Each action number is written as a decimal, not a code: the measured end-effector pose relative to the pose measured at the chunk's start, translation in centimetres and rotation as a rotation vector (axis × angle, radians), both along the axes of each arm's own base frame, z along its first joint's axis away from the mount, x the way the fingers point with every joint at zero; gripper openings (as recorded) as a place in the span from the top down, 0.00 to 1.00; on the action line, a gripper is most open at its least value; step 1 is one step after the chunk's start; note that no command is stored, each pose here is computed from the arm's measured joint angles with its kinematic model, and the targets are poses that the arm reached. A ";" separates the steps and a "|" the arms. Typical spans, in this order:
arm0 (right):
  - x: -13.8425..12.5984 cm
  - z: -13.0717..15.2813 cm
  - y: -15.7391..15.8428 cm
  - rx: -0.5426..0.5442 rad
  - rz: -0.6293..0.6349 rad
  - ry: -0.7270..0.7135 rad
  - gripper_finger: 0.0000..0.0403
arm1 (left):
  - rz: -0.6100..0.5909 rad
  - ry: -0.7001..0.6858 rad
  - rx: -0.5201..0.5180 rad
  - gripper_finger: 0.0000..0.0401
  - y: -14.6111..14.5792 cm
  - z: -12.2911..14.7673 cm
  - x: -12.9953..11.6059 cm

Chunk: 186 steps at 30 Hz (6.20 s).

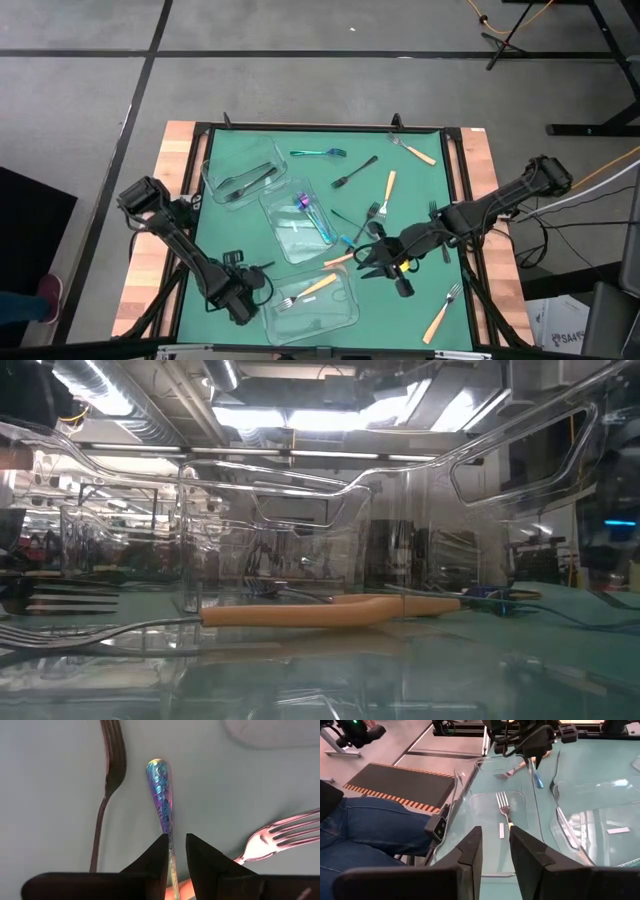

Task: Sort silverware by color (type)
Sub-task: Put the blue fork into the center transparent bin

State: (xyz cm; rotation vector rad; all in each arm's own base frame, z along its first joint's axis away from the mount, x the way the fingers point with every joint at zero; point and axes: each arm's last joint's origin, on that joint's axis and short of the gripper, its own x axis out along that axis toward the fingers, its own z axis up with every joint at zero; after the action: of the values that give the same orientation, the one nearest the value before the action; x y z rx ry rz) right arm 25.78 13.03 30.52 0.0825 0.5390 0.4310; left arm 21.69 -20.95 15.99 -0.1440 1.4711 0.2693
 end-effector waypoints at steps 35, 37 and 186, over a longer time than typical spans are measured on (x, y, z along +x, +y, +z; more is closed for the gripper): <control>-0.1 -0.2 0.0 -0.008 0.001 0.017 0.78 | 0.087 0.029 -0.013 0.85 0.0 -0.9 -0.3; -0.1 -0.2 0.0 -0.008 0.001 0.017 0.78 | 0.087 0.023 -0.016 0.85 -0.2 -0.7 -0.2; 0.6 -7.8 3.9 -0.276 -0.014 0.266 0.78 | 0.091 0.016 -0.083 0.98 1.1 -1.0 -2.8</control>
State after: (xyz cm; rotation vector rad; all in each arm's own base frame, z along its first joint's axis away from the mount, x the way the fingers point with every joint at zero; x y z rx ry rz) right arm 26.36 16.88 22.75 -0.1230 0.8544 0.3303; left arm 18.93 -19.86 14.94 -0.2767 1.4947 0.2837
